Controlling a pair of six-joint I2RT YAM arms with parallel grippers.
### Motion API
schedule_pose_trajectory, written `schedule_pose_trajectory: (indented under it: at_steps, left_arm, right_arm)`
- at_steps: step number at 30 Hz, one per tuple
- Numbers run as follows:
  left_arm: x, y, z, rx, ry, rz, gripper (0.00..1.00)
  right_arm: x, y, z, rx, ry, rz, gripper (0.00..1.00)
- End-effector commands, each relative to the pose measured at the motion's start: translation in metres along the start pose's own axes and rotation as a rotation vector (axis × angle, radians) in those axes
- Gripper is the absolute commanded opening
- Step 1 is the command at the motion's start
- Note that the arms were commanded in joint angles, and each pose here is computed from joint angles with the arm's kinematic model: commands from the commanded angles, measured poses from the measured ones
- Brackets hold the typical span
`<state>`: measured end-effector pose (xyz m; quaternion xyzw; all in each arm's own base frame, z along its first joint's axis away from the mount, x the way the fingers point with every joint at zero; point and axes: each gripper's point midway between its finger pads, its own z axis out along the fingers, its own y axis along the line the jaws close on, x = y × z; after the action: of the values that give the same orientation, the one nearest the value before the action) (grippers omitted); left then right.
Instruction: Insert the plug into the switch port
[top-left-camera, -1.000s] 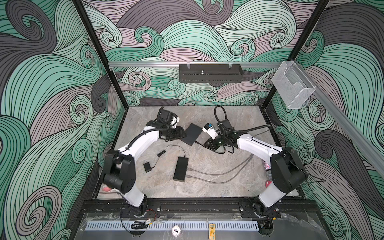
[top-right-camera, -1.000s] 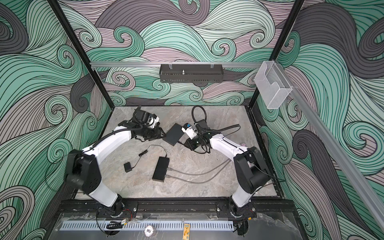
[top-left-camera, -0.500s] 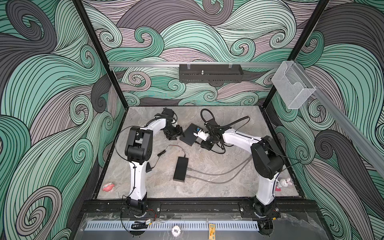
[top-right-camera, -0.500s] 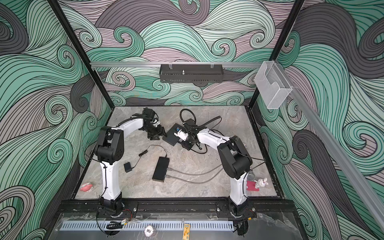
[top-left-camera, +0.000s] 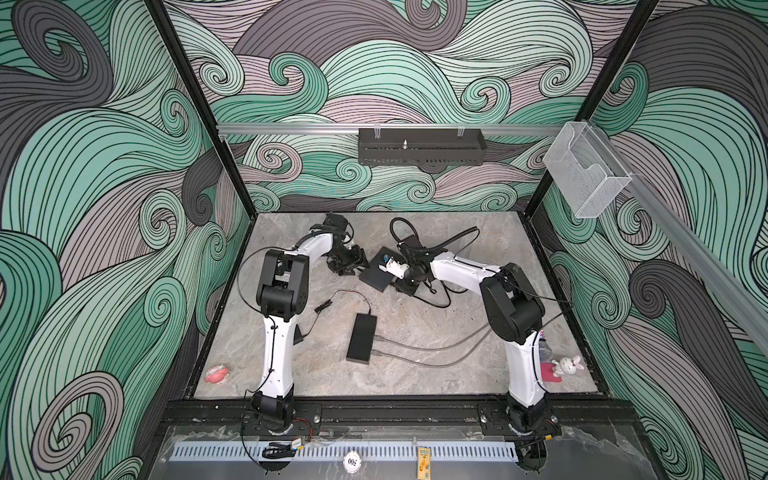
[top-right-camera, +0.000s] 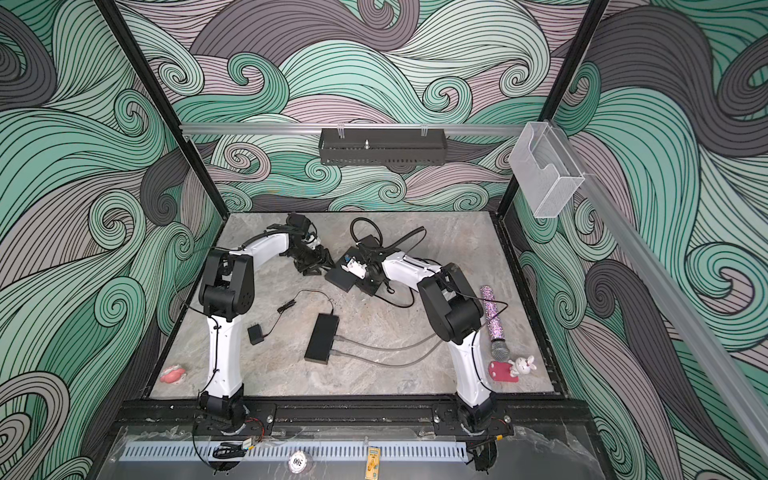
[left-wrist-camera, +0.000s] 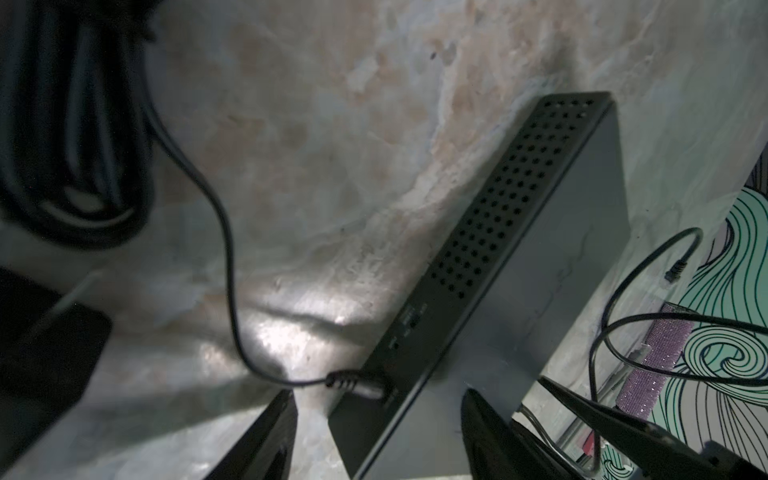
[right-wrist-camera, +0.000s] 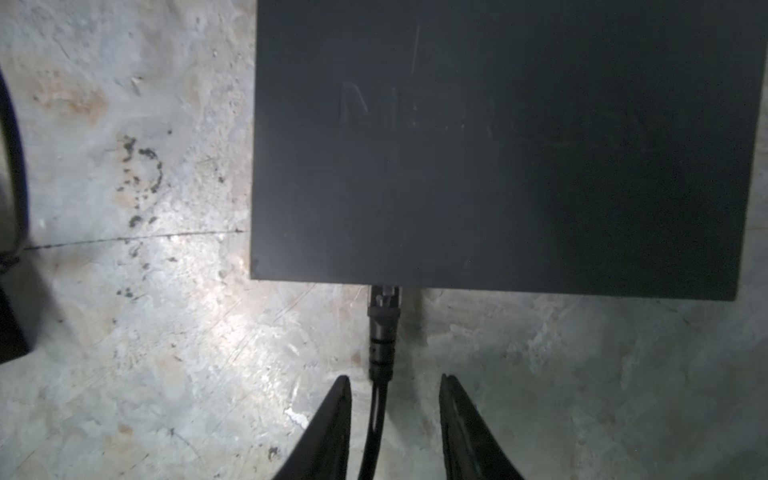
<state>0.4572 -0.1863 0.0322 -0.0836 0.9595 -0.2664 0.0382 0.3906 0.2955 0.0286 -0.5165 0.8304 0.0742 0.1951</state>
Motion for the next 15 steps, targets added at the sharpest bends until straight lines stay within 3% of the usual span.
schedule_pose_trajectory:
  at_steps: [1,15]
  left_arm:
    - [-0.007,-0.006,0.004,0.048,-0.005,-0.041,0.65]
    - [-0.002,-0.011,0.014,0.093,0.027,-0.04,0.62]
  right_arm:
    - [0.002,-0.001,0.004,-0.004,0.033,-0.025,0.37]
    - [-0.007,0.005,0.015,-0.047,0.037,-0.088,0.19]
